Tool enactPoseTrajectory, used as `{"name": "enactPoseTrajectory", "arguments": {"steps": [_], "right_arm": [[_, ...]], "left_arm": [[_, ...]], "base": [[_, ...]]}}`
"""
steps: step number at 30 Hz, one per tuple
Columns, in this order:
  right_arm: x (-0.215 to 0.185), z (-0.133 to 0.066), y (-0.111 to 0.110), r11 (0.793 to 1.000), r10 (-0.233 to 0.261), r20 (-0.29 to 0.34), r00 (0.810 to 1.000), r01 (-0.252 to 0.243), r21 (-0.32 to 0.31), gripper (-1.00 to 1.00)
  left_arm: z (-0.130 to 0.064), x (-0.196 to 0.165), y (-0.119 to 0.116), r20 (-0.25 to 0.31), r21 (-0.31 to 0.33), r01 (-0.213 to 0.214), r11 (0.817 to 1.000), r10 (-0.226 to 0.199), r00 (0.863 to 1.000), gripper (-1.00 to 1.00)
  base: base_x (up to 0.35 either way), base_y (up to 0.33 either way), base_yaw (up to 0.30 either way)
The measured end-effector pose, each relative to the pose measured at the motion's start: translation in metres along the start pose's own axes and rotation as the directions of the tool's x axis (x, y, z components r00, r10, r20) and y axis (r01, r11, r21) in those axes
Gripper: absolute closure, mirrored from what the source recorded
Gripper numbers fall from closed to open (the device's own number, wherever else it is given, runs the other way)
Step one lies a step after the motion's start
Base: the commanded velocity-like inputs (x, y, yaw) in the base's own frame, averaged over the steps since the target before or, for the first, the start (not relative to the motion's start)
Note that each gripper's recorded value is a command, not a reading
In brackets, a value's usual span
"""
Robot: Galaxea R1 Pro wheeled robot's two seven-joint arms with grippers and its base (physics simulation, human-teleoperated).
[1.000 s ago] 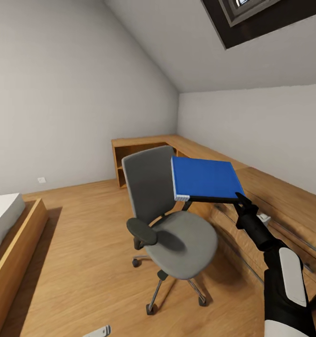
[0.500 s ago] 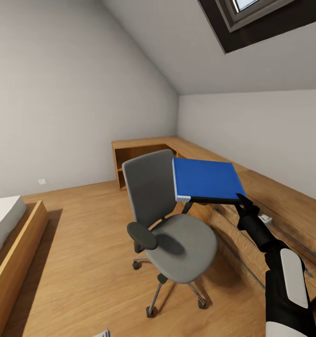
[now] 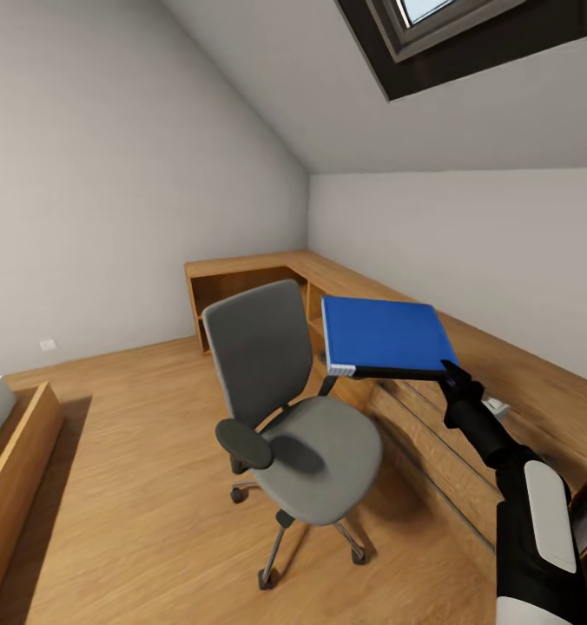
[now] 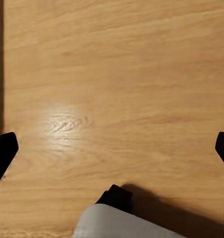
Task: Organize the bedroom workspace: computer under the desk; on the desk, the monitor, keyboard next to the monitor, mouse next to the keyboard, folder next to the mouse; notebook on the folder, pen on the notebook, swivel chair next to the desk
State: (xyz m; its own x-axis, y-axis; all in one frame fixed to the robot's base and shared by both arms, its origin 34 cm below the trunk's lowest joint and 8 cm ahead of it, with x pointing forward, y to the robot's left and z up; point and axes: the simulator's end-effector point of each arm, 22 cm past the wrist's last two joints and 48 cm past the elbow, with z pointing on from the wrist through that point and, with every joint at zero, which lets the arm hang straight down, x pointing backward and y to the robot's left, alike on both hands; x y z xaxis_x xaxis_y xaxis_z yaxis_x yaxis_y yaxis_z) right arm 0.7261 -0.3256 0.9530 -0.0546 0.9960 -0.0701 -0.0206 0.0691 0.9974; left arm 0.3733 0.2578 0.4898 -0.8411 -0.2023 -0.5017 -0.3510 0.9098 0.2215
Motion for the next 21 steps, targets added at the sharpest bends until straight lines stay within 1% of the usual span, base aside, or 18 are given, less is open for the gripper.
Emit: {"name": "enactPoseTrajectory", "arguments": {"steps": [2,3,4,6,7,8,9,10,11,13,15,18,21], "right_arm": [[0.0,0.001,0.002,1.0,0.0,0.0,1.0,0.0,0.002,1.0],[-0.001,0.001,0.003,1.0,-0.001,0.0,1.0,0.001,0.004,1.0],[0.0,0.001,0.004,1.0,0.0,0.0,1.0,0.0,0.005,1.0],[0.0,0.002,0.006,1.0,0.001,-0.001,1.0,-0.001,0.008,1.0],[0.0,0.002,0.007,1.0,0.001,-0.001,1.0,-0.001,0.01,1.0],[0.0,0.002,0.006,1.0,0.0,-0.002,1.0,0.0,0.015,1.0],[0.0,0.002,0.006,1.0,0.001,-0.002,1.0,-0.001,0.018,1.0],[0.0,0.001,0.005,1.0,0.001,-0.002,1.0,-0.001,0.023,1.0],[0.0,0.001,0.005,1.0,0.001,-0.002,1.0,-0.001,0.026,1.0],[0.0,0.001,0.006,1.0,0.001,-0.003,1.0,-0.001,0.031,1.0],[0.0,0.001,0.007,0.999,0.001,-0.003,1.0,-0.001,0.035,1.0],[0.0,0.002,0.009,0.999,0.002,-0.003,1.0,-0.002,0.041,1.0],[0.0,0.003,0.009,0.999,0.002,-0.004,1.0,-0.002,0.046,1.0]], "left_arm": [[0.003,0.024,0.015,-0.049,-0.016,-0.041,0.999,0.04,0.998,-1.0],[0.005,0.042,0.019,-0.084,0.003,-0.064,0.998,0.064,0.994,-1.0],[0.005,0.059,0.017,-0.118,0.046,-0.082,0.996,0.087,0.989,-1.0],[0.003,0.07,0.017,-0.142,0.073,-0.094,0.993,0.103,0.985,-1.0],[0.002,0.08,0.02,-0.164,0.086,-0.104,0.991,0.117,0.979,-1.0],[0.004,0.088,0.025,-0.189,0.091,-0.116,0.989,0.131,0.973,-1.0],[0.004,0.088,0.027,-0.195,0.09,-0.119,0.989,0.135,0.972,-1.0],[0.008,0.086,0.032,-0.207,0.084,-0.117,0.99,0.132,0.969,-1.0],[0.01,0.084,0.035,-0.217,0.075,-0.106,0.992,0.12,0.969,-1.0],[0.013,0.083,0.045,-0.245,0.053,-0.062,0.997,0.073,0.967,-1.0],[0.012,0.082,0.051,-0.258,0.047,-0.038,0.998,0.049,0.965,-1.0],[0.009,0.08,0.053,-0.264,0.049,-0.024,0.999,0.036,0.964,-1.0],[0.007,0.077,0.054,-0.259,0.048,-0.017,0.999,0.029,0.965,-1.0]], "base": [[0.0,0.0,-0.196],[0.0,0.0,-0.197],[0.0,0.0,-0.197],[0.0,0.0,-0.197],[0.0,0.0,-0.198],[0.0,0.0,-0.198],[0.0,0.0,-0.198],[0.0,0.0,-0.198],[0.0,0.0,-0.198],[0.0,0.0,-0.198],[0.0,0.0,-0.198],[0.0,0.0,-0.198],[0.0,0.0,-0.198]]}}
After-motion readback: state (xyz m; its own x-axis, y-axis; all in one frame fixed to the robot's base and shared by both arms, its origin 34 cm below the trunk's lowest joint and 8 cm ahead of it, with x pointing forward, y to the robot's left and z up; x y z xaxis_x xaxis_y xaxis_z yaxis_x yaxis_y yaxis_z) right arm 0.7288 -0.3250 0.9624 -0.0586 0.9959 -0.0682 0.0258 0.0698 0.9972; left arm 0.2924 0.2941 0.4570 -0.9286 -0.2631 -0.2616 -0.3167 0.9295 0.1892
